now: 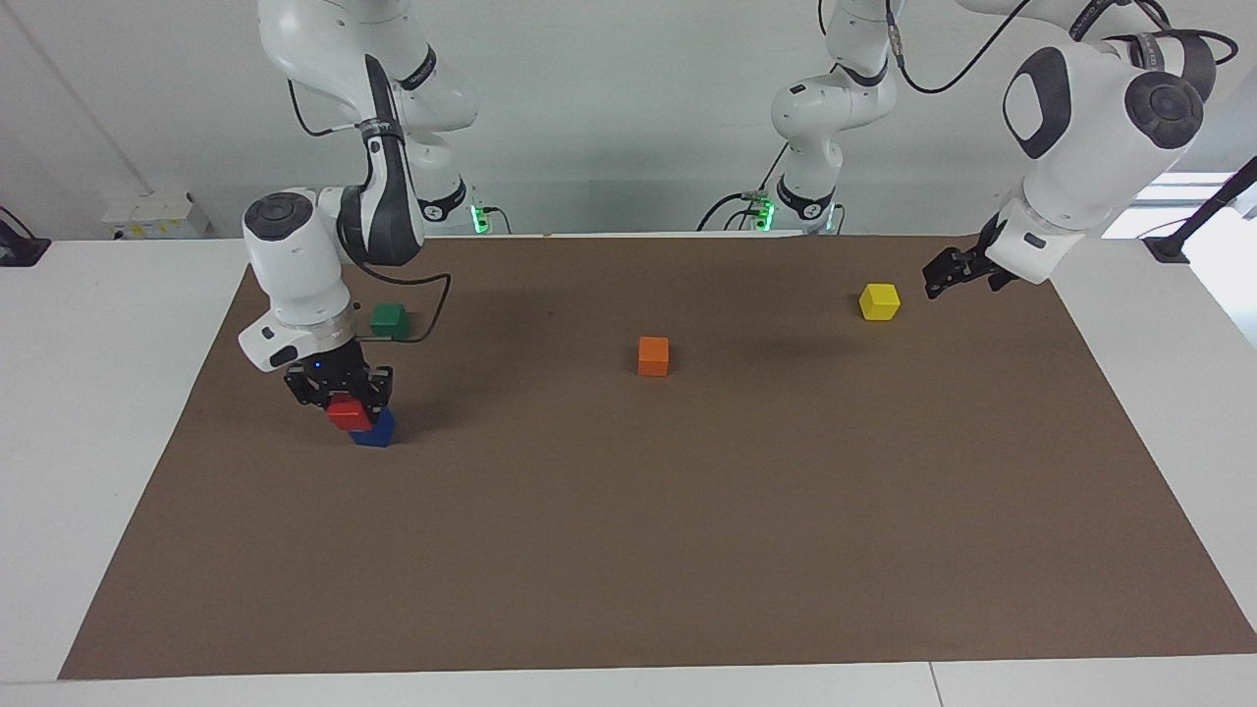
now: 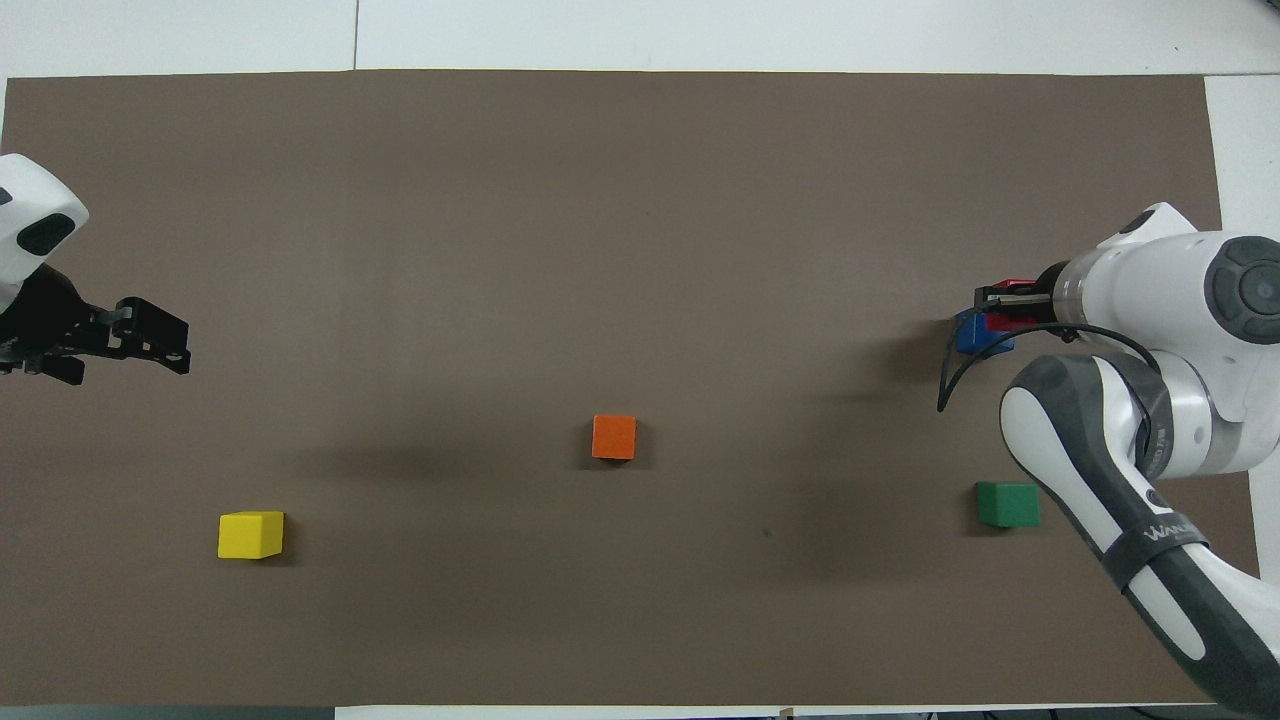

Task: Transfer red block to right arm and stack on blue block
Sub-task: 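Move the red block with the right gripper above the blue block, then lower the red block onto the blue block with the right gripper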

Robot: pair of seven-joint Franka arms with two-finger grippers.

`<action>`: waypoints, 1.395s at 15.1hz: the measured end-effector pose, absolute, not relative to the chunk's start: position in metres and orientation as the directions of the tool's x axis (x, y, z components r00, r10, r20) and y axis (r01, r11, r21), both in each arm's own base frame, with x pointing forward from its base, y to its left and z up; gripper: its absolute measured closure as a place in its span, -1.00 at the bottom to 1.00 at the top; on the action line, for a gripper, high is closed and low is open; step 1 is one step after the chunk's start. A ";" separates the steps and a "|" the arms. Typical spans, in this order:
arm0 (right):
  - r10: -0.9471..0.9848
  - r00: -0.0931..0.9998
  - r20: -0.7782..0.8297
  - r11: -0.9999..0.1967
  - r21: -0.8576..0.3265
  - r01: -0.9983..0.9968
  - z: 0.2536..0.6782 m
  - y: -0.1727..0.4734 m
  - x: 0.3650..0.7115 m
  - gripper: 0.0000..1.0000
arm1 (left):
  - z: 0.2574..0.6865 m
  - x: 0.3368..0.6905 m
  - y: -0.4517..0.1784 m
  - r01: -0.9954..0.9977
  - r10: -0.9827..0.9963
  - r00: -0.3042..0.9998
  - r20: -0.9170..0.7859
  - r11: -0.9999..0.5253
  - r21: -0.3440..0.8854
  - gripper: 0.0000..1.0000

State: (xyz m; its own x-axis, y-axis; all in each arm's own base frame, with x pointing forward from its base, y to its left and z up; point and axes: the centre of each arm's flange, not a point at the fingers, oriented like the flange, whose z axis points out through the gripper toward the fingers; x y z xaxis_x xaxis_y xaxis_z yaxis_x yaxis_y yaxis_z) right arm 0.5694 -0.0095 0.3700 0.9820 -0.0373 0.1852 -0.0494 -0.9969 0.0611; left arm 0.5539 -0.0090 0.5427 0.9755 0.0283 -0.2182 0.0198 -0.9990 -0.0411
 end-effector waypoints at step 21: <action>-0.131 0.988 0.081 -0.989 0.058 -0.136 0.340 -0.019 0.567 -0.10 | 0.575 0.551 0.004 0.057 0.059 0.994 -0.087 -0.998 -0.024 -1.00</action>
